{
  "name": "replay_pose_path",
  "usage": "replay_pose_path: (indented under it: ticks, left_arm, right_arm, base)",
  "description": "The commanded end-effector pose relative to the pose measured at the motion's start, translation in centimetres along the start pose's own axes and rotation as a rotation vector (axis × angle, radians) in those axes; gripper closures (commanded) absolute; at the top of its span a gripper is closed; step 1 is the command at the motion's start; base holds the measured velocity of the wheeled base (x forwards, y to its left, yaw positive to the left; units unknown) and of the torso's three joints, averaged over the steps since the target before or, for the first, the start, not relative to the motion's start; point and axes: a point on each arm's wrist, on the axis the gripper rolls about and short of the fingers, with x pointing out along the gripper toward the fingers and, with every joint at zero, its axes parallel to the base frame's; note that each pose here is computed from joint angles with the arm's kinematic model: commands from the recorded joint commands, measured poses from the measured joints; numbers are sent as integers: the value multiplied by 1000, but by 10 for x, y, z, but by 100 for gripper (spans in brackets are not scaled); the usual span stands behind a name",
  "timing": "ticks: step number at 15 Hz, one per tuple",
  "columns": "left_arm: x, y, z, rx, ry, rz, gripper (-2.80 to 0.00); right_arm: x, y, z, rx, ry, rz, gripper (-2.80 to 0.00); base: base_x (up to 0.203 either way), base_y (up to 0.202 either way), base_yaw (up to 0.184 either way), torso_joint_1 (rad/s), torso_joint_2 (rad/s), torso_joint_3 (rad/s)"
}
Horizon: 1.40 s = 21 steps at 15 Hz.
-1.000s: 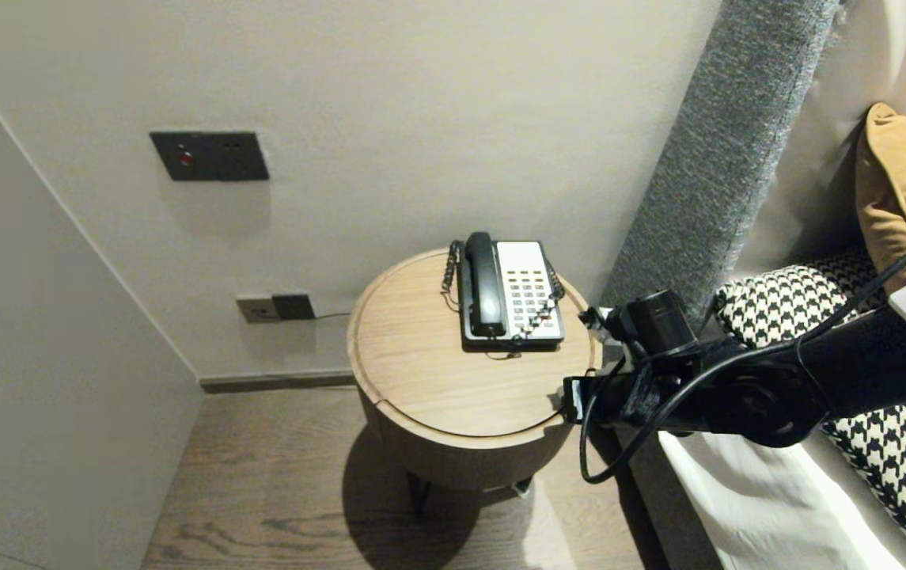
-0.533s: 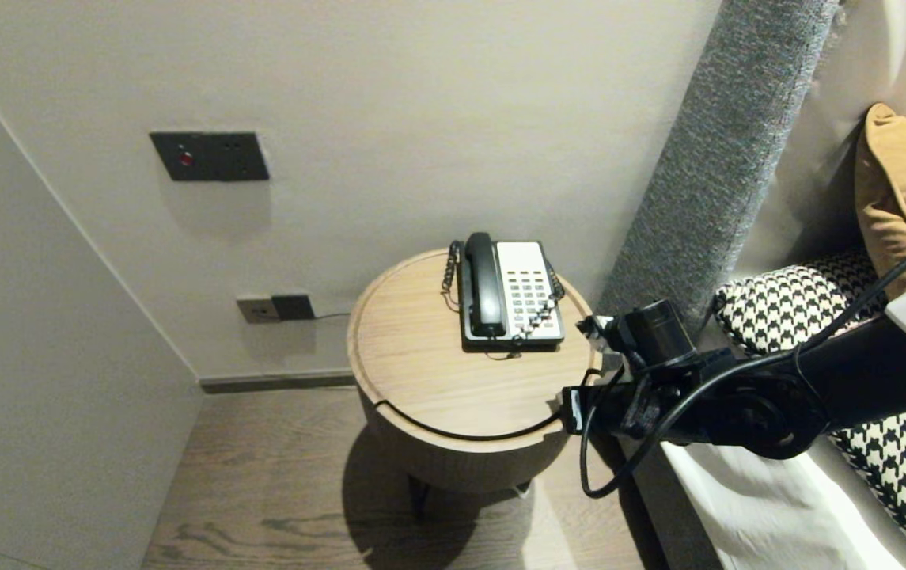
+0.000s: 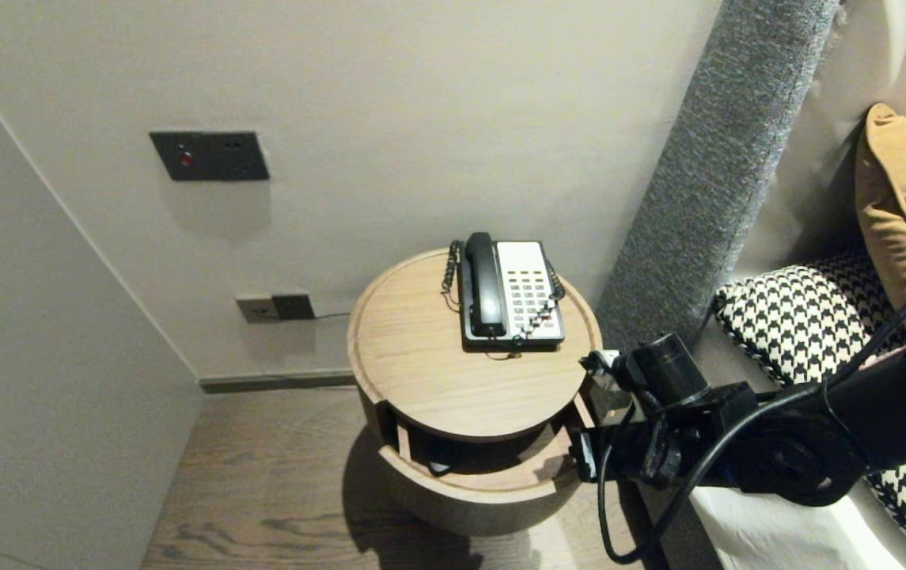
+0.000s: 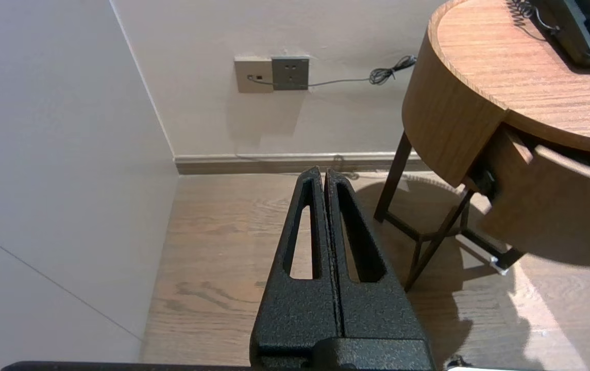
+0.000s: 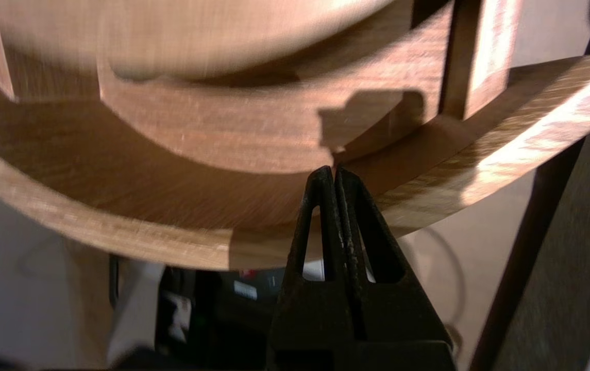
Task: Open the nightstand drawer
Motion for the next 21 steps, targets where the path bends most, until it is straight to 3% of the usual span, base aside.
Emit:
replay_pose_path:
  ticks: [1, 11, 17, 21]
  left_arm:
    - [0, 0, 0, 0, -1, 1, 0]
    - [0, 0, 0, 0, -1, 1, 0]
    - [0, 0, 0, 0, -1, 1, 0]
    - [0, 0, 0, 0, -1, 1, 0]
  right_arm:
    - [-14, 4, -12, -16, 7, 14, 0]
    - [-39, 4, -83, -76, 100, 52, 0]
    - [-54, 5, -99, -83, 108, 75, 0]
    - [-60, 8, -86, -72, 33, 79, 0]
  base:
    - [0, 0, 0, 0, 0, 0]
    - [0, 0, 0, 0, 0, 0]
    - [0, 0, 0, 0, 0, 0]
    - [0, 0, 0, 0, 0, 0]
